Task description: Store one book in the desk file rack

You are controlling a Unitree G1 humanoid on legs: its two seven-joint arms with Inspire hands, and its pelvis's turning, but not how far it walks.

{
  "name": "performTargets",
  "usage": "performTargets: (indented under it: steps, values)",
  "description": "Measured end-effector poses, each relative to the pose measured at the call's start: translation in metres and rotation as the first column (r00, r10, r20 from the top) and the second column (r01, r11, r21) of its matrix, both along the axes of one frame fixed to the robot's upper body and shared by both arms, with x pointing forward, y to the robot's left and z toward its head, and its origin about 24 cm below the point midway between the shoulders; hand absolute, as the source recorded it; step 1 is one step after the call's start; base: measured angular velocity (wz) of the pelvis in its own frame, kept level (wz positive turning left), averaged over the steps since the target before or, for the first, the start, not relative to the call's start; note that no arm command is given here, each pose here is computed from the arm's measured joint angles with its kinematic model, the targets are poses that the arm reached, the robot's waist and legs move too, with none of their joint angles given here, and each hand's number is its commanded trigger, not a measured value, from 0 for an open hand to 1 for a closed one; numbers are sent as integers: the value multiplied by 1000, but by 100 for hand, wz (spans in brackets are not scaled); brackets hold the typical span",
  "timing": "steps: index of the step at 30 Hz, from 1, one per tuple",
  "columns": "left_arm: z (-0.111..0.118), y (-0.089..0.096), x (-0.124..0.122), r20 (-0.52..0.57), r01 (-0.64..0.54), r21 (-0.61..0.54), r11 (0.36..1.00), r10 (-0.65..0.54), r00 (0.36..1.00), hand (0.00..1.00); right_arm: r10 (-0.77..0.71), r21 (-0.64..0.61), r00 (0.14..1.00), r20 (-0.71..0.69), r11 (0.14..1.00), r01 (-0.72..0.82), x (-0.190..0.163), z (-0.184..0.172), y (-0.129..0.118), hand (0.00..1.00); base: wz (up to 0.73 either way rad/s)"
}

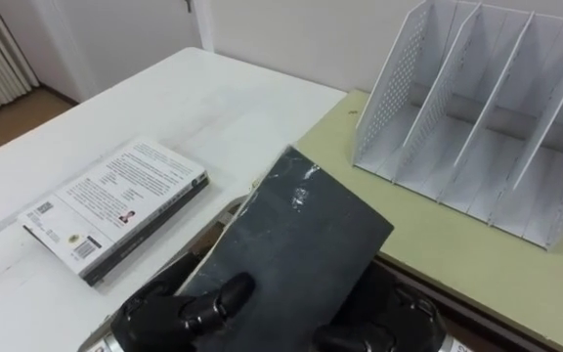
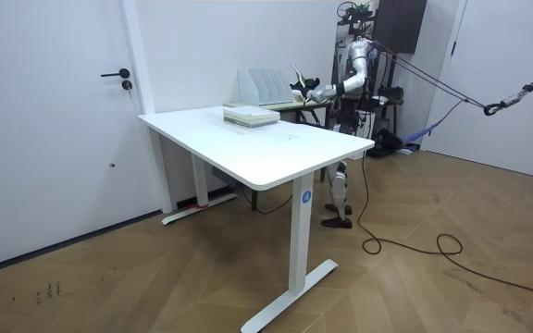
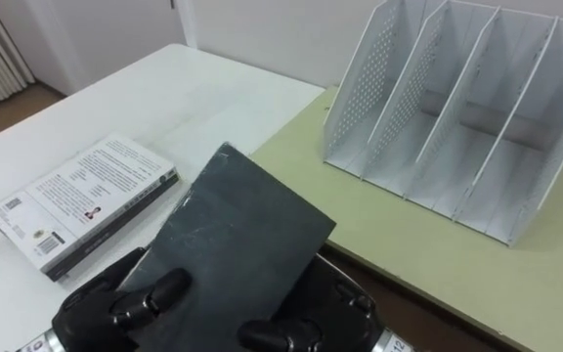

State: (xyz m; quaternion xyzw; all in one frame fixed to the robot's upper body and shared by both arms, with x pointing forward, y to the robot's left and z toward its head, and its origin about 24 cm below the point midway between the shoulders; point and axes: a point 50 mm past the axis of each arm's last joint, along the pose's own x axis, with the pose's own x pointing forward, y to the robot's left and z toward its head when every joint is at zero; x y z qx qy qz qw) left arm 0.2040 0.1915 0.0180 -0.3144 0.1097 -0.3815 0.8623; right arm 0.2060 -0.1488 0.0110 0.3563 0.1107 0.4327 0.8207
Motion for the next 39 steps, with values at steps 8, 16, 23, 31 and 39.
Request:
performTargets:
  steps: [8, 16, 23, 31, 39]
  values:
    - [0, -1, -1, -7, 21, -5, 1000, -21, 1000, 100, 24, 0, 1000, -1, 1000, -24, -2, 0, -1, 100, 0]
    - [1, 2, -2, -4, 49, 2, 999, -49, 999, 100, 40, -10, 999, -9, 999, -40, -3, -2, -3, 100, 0]
    - [-1, -8, -5, -7, 132, -16, 991, -132, 991, 100, 50, -9, 999, -18, 999, -50, -4, -3, -1, 100, 0]
    - [-2, -10, -4, -12, 127, -23, 992, -127, 992, 100, 36, 3, 999, -41, 999, -36, -4, -4, 0, 100, -3]
    - [-10, -10, -5, -43, 102, -38, 994, -104, 994, 0, -1, -18, 998, -65, 1000, -1, -2, -4, -1, 100, -1]
